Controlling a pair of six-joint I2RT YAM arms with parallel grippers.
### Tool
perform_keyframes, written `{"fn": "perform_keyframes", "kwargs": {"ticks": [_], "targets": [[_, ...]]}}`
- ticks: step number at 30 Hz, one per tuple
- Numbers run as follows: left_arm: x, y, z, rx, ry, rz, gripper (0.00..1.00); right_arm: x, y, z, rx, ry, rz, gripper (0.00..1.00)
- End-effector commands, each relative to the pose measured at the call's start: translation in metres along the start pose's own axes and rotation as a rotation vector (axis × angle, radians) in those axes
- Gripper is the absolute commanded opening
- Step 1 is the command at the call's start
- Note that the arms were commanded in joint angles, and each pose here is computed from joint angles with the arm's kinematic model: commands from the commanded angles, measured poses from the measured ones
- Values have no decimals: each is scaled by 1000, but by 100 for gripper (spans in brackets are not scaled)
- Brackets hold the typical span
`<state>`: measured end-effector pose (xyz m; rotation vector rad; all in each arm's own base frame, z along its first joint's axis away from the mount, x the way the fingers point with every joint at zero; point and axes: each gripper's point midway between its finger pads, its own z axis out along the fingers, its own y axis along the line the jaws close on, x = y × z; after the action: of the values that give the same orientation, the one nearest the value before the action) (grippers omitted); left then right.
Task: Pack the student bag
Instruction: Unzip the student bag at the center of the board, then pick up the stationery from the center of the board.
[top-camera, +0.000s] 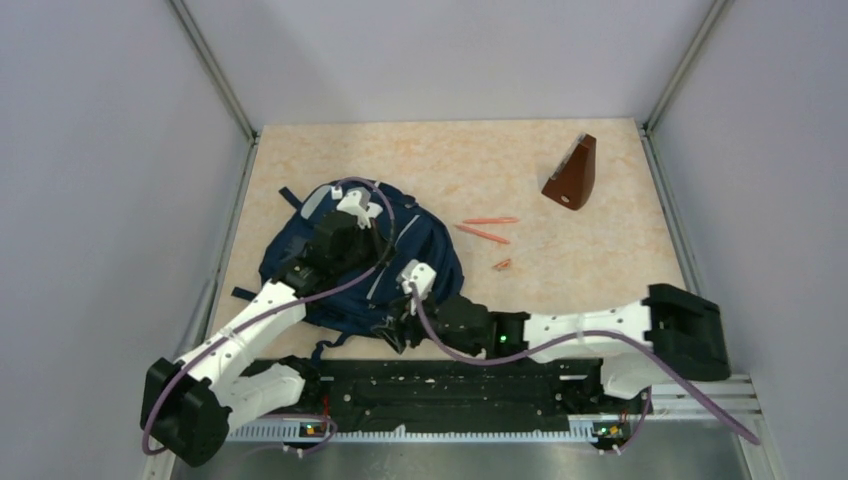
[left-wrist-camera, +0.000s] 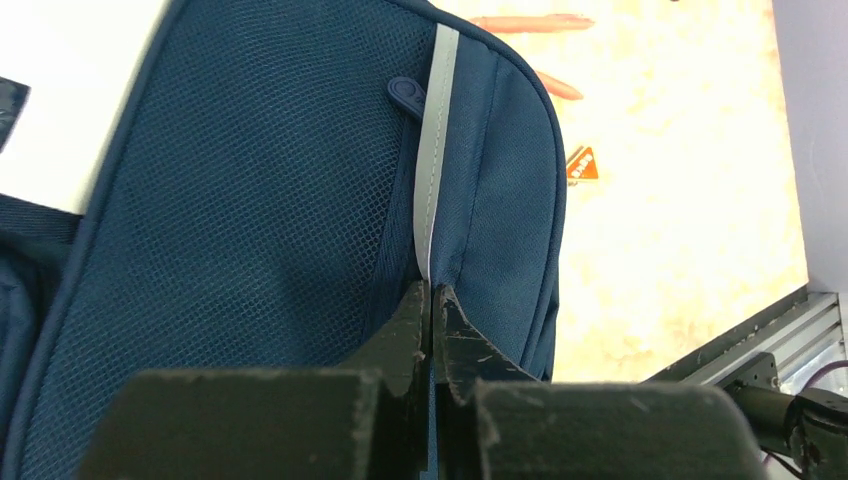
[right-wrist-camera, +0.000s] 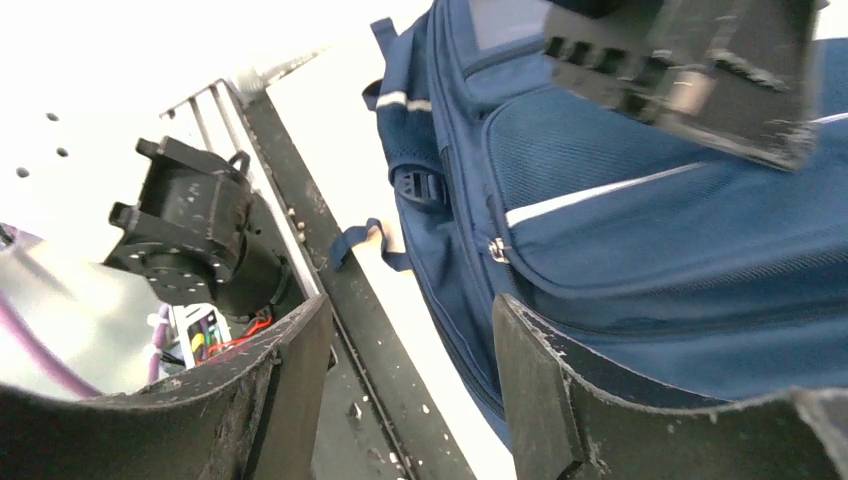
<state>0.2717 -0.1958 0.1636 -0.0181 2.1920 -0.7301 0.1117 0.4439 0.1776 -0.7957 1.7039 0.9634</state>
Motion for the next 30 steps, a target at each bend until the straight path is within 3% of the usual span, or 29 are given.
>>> {"fn": "perform_keyframes", "kwargs": {"ticks": [1,6,13,22,30], "targets": [[-54,-29,-24,77,-132,-4,0,-33,-26,-36,64,-49,-24,60],[-58,-33,-33,100,-72,15,0,-31,-102,-77,302,2,75,60],[-66,-39,-37,173,-1,29,0,26,-174,-126,576,132,171,60],[-66,-42,-38,247,6,121,0,86,-171,-120,578,294,243,50],[-68,-22,-44,136,-21,196,0,104,-150,-90,566,391,237,45]]}}
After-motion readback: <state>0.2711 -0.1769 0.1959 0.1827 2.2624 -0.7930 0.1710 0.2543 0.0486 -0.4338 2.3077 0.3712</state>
